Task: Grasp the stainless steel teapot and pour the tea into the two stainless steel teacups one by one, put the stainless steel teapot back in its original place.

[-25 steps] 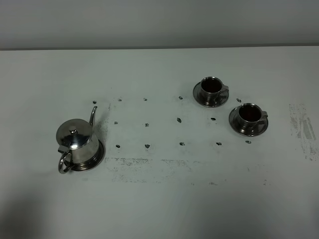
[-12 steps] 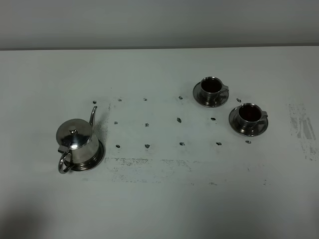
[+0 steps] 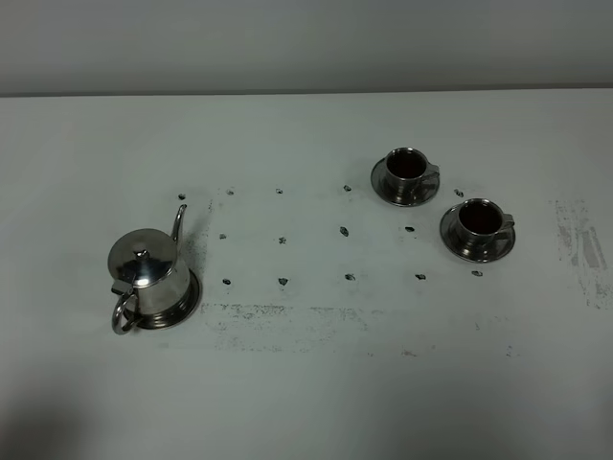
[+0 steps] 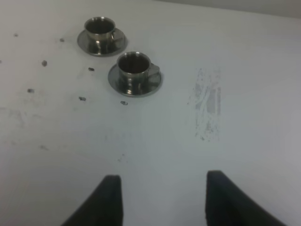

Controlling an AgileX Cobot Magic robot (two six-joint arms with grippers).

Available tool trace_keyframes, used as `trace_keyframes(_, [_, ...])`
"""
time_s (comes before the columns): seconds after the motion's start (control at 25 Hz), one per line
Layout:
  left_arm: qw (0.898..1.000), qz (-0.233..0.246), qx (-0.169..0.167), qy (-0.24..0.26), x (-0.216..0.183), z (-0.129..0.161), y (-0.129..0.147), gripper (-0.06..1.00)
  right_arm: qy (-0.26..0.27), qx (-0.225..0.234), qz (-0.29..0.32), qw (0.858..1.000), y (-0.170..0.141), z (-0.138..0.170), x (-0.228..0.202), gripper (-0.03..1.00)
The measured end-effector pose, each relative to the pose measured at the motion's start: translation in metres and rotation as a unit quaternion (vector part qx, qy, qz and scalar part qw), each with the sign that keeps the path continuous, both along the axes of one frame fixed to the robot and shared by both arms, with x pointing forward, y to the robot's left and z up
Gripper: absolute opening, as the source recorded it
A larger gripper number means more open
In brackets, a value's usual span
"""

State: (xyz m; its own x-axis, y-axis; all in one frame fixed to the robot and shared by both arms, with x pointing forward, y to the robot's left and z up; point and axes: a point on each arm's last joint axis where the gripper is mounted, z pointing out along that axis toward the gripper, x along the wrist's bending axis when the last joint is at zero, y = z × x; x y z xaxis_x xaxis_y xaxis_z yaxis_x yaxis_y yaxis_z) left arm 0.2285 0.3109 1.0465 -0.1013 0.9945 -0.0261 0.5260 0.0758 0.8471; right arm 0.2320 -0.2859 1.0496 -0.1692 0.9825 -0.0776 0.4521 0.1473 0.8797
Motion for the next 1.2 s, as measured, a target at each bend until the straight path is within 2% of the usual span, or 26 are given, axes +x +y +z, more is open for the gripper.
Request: trace_keyframes(1.2, [1.0, 0.0, 0.0, 0.0, 0.0001, 0.0, 0.0, 0.42, 0.0, 0.0, 0.0, 1.0, 0.0, 0.0, 0.0, 0.42])
